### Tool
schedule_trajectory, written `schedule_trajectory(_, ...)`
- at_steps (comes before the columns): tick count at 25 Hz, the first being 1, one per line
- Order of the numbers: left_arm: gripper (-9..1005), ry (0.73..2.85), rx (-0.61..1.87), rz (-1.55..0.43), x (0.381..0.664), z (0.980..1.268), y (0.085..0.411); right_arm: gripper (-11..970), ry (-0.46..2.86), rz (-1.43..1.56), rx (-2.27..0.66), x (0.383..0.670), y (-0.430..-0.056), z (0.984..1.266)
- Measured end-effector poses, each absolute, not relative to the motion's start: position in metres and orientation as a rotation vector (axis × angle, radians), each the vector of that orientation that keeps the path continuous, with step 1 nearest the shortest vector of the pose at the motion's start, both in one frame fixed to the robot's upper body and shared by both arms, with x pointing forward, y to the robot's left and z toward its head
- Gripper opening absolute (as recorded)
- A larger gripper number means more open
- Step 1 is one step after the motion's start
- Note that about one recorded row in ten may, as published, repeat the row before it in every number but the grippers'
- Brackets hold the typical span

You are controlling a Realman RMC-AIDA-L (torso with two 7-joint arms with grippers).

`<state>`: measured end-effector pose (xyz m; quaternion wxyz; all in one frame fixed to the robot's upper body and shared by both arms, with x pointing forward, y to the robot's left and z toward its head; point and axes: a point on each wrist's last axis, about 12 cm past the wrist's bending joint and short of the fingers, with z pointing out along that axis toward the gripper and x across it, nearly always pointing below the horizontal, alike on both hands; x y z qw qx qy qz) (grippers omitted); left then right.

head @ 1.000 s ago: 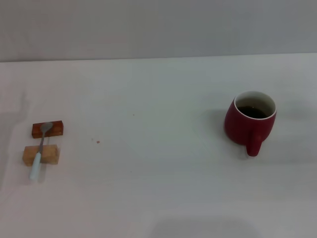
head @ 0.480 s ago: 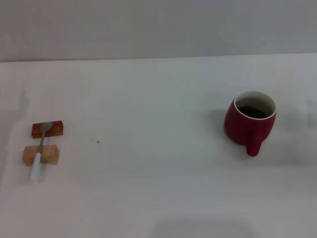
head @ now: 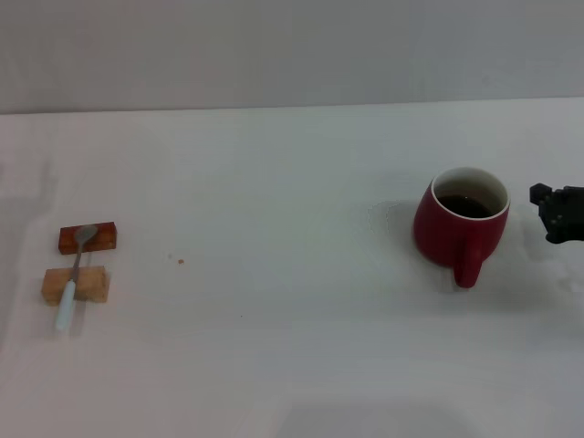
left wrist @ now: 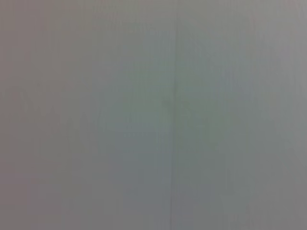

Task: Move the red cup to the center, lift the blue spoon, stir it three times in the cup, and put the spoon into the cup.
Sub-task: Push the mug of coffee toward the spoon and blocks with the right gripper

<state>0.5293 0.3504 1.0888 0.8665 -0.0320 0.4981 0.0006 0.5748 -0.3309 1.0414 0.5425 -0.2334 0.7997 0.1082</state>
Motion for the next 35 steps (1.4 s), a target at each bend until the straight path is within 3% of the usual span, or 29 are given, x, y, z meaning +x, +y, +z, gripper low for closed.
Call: schedule_trajectory(35, 651, 1.056, -0.071, -0.014, 0.529, 1.086, 0.348, -1, 1.848, 0.420, -0.870, 0.599, -0.246, 1.045)
